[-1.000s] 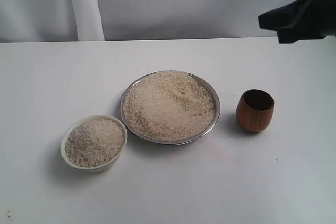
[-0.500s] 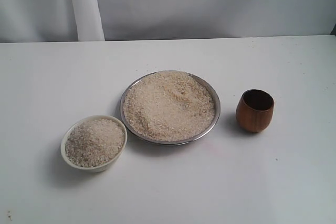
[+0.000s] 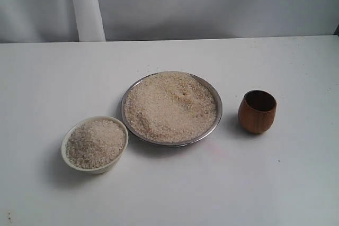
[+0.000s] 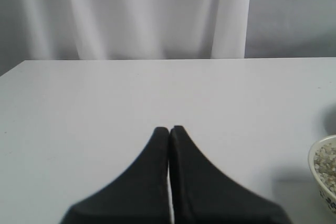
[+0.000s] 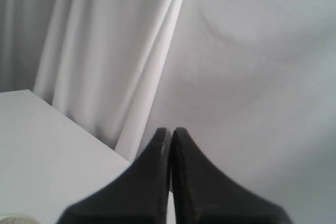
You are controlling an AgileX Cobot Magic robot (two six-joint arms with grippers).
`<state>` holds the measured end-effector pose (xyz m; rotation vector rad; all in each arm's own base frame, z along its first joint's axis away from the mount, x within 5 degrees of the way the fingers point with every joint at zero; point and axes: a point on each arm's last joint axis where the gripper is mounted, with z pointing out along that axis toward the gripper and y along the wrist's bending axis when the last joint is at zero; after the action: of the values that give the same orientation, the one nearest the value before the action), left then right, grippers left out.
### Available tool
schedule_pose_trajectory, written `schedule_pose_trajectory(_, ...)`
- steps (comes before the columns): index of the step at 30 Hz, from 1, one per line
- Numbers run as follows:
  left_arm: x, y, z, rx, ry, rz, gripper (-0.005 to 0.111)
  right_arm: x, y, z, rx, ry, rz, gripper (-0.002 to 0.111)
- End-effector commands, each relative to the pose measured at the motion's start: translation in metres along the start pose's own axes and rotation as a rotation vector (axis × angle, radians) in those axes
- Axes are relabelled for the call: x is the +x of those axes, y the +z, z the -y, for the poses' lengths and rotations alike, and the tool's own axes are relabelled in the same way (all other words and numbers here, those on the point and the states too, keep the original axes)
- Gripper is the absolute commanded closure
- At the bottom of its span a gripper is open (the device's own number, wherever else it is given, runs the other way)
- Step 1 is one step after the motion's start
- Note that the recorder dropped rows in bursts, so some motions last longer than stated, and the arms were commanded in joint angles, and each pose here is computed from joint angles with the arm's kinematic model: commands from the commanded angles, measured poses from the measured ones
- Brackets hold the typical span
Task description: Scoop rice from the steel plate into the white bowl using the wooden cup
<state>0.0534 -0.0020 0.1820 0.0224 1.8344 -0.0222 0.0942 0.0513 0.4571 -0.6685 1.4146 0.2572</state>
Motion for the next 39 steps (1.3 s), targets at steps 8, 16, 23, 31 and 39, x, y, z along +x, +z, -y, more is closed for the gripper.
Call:
schedule_pose_trajectory(8,0.0,0.0,0.0,0.002,-0.003,0.007,0.107,-0.004,-0.012,0.008,0.175,-0.13,0.007,0.108)
schedule_pose_trajectory(16,0.0,0.0,0.0,0.002,-0.003,0.007,0.107,0.009,-0.059,0.006,0.427,-0.307,-0.27,0.108)
schedule_pose_trajectory(23,0.0,0.0,0.0,0.002,-0.003,0.007,0.107,0.008,-0.108,-0.003,0.722,-0.038,-0.187,0.108)
schedule_pose_trajectory(31,0.0,0.0,0.0,0.002,-0.003,0.007,0.107,0.06,-0.117,-0.026,0.725,0.0,-0.085,0.108)
schedule_pose_trajectory(39,0.0,0.0,0.0,0.002,-0.003,0.007,0.107,0.161,-0.092,-0.038,0.707,0.123,-0.154,0.108)
